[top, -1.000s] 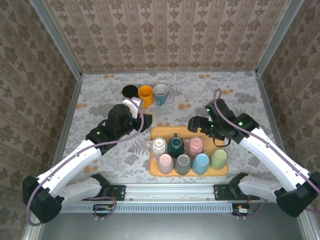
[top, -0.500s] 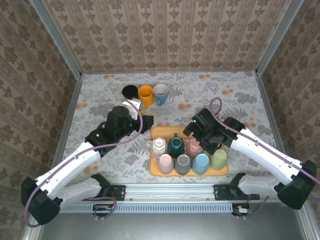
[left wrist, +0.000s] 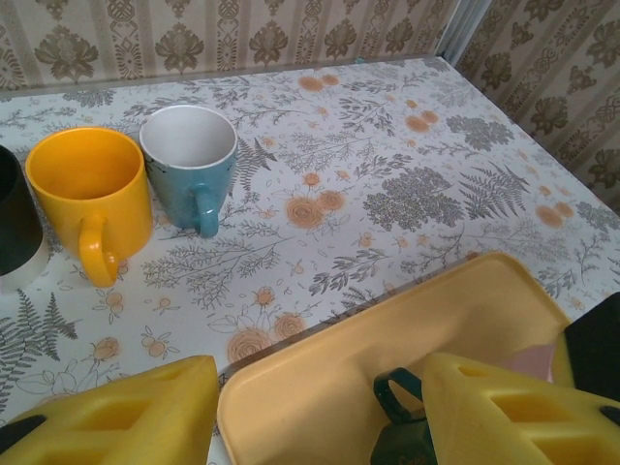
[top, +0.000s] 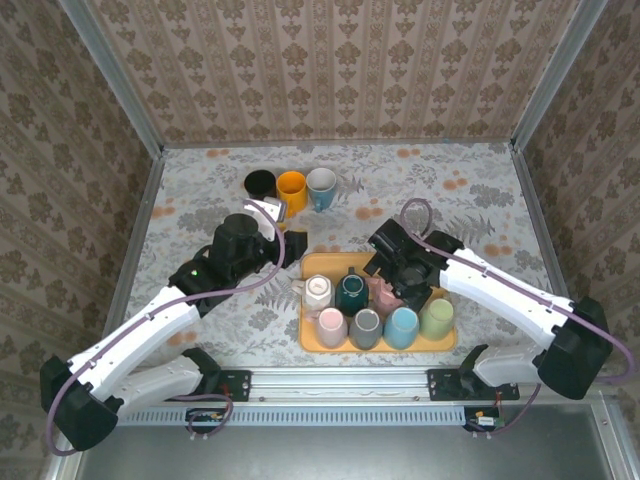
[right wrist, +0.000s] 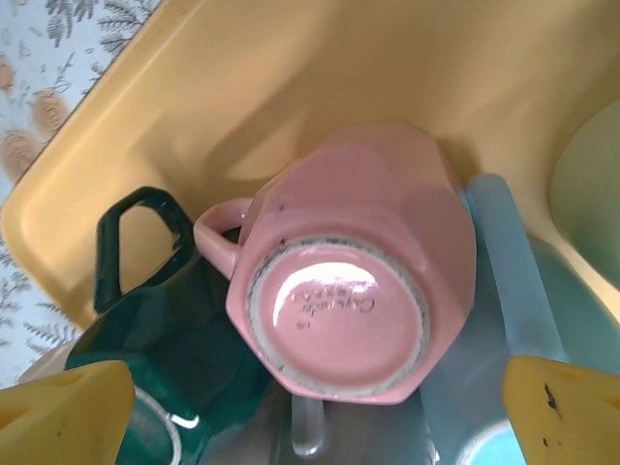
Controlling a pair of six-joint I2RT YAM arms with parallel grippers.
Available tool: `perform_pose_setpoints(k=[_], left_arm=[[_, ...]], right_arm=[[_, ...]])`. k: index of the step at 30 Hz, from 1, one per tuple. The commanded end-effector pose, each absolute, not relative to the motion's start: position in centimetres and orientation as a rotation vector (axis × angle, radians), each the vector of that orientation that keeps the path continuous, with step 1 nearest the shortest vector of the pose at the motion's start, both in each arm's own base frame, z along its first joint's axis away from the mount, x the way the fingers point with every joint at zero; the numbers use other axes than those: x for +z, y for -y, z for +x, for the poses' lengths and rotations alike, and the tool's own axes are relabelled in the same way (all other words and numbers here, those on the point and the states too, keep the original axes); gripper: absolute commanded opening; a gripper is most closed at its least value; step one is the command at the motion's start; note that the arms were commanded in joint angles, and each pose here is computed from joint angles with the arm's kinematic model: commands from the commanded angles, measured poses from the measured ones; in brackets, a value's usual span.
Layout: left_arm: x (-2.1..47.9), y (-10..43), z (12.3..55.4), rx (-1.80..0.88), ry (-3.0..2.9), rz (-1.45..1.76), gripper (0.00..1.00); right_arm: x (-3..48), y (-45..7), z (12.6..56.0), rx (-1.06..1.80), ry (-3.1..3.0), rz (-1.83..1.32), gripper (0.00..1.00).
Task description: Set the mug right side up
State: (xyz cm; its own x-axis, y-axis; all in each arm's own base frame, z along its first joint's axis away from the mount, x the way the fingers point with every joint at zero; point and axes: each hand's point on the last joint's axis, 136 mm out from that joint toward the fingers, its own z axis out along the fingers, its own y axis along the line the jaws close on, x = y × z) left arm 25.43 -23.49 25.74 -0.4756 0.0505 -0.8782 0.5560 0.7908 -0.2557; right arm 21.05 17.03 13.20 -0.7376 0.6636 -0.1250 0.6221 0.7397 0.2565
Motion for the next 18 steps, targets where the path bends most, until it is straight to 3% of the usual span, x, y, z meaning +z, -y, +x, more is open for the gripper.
perform_pose_setpoints(k=[1,10,18], left_arm=[[26.0,23.2,25.4,-0.618,-1.973,0.467,0.59],[26.2,23.0,25.4,-0.599,-1.961,0.467,0.6],[26.2,23.0,25.5,-0.602,-1.962,0.467,0.6]], right_arm=[[13.6,-16.2,21.4,0.191,-2.714,1.017,0.98],[12.5,-15.3,21.8,-0.019,-2.748,0.954,0.95],[12.5,-16.8,23.5,0.046,-2.754,0.889,0.92]])
